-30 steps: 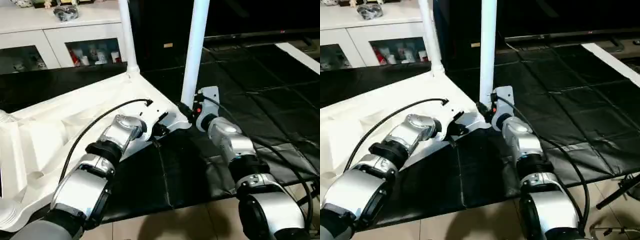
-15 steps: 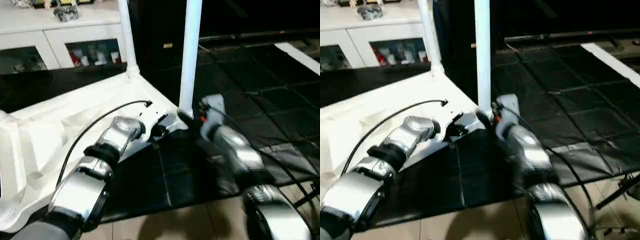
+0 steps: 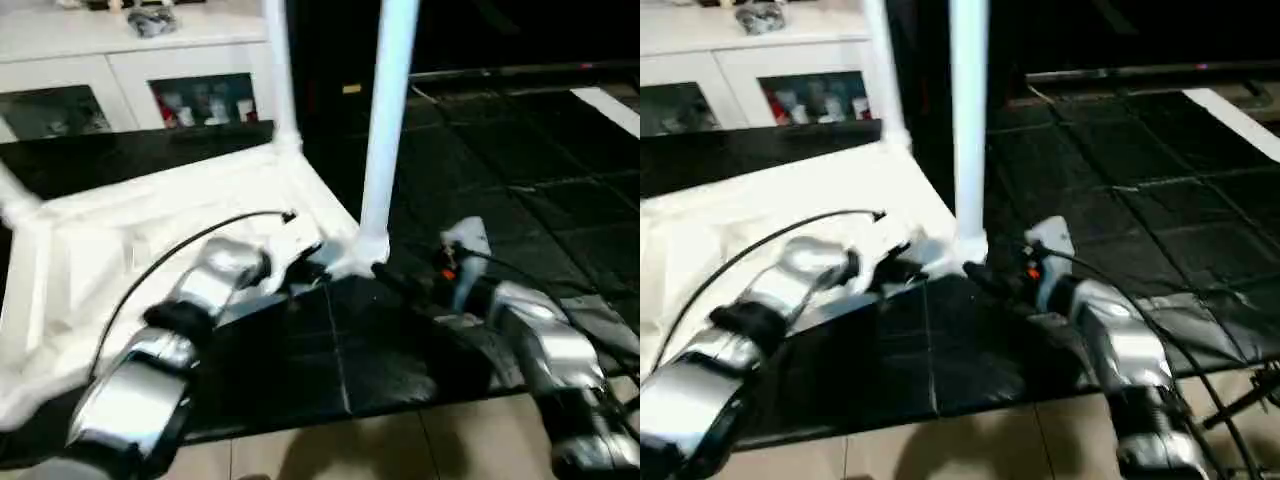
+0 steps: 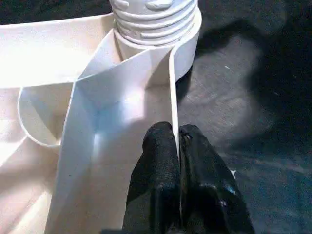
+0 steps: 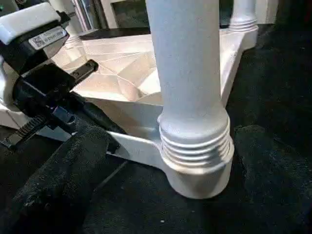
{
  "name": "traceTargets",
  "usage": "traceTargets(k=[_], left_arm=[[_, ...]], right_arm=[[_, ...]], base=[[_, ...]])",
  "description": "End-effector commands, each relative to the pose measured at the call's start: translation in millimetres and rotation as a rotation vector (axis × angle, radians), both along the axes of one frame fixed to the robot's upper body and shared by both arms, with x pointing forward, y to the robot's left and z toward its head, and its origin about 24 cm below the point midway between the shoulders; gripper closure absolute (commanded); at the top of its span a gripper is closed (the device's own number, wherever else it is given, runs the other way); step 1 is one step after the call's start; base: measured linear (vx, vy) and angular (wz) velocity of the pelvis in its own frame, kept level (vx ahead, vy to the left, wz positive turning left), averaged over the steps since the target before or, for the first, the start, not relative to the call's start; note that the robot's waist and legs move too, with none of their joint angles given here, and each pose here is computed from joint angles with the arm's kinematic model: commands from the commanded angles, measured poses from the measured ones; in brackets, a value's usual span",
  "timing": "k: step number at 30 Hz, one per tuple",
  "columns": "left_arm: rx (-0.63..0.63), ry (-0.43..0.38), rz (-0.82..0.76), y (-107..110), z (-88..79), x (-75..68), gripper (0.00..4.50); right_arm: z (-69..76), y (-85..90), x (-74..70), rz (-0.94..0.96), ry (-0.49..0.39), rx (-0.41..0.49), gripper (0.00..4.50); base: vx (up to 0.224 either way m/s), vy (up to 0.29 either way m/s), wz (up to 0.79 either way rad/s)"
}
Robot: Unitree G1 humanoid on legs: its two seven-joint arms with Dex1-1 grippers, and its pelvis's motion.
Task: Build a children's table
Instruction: Rotate leg to tighten
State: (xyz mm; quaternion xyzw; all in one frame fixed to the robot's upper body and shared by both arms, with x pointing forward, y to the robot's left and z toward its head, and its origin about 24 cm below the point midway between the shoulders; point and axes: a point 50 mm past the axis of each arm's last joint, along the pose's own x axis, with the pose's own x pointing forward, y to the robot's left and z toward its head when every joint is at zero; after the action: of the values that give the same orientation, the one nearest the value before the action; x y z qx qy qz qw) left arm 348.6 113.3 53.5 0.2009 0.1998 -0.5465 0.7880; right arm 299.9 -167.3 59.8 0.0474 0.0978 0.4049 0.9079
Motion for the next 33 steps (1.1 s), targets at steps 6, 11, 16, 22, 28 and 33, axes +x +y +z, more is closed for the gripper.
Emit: traceTargets(k=[6,11,16,22,28,33], left_arm=[[-0.037,-0.025,-0.076,13,4.5,-10.8,4.50],[0.006,0.017,-0.197,18,-0.1,-23.0,4.50],[0.078,0.036,-0.316,16,-1.4,-27.0,4.50],[0.109,0.038,-0.373,13,-0.4,-28.6,4.50],[0.129,0.048,-0.444,8,1.0,-30.4,4.50],[0.138,0.056,-0.464,7,0.6,-31.5,4.50]], right_arm=[[3.1,2.6,-13.0,-0.013,-0.025,-0.001,0.02],[7.1,4.4,-14.0,0.066,-0.044,-0.032,0.02],[11.4,2.0,-8.1,0.199,-0.056,-0.129,0.02],[8.9,6.6,-11.8,0.406,-0.020,-0.206,0.02],[6.7,7.6,1.0,0.476,0.003,-0.248,0.36],[7.1,9.7,5.4,0.486,0.011,-0.235,0.72]], base=[[0.000,0.000,0.00],[0.000,0.000,0.00],[0.000,0.000,0.00],[0.000,0.000,0.00],[0.000,0.000,0.00],[0.000,0.000,0.00]])
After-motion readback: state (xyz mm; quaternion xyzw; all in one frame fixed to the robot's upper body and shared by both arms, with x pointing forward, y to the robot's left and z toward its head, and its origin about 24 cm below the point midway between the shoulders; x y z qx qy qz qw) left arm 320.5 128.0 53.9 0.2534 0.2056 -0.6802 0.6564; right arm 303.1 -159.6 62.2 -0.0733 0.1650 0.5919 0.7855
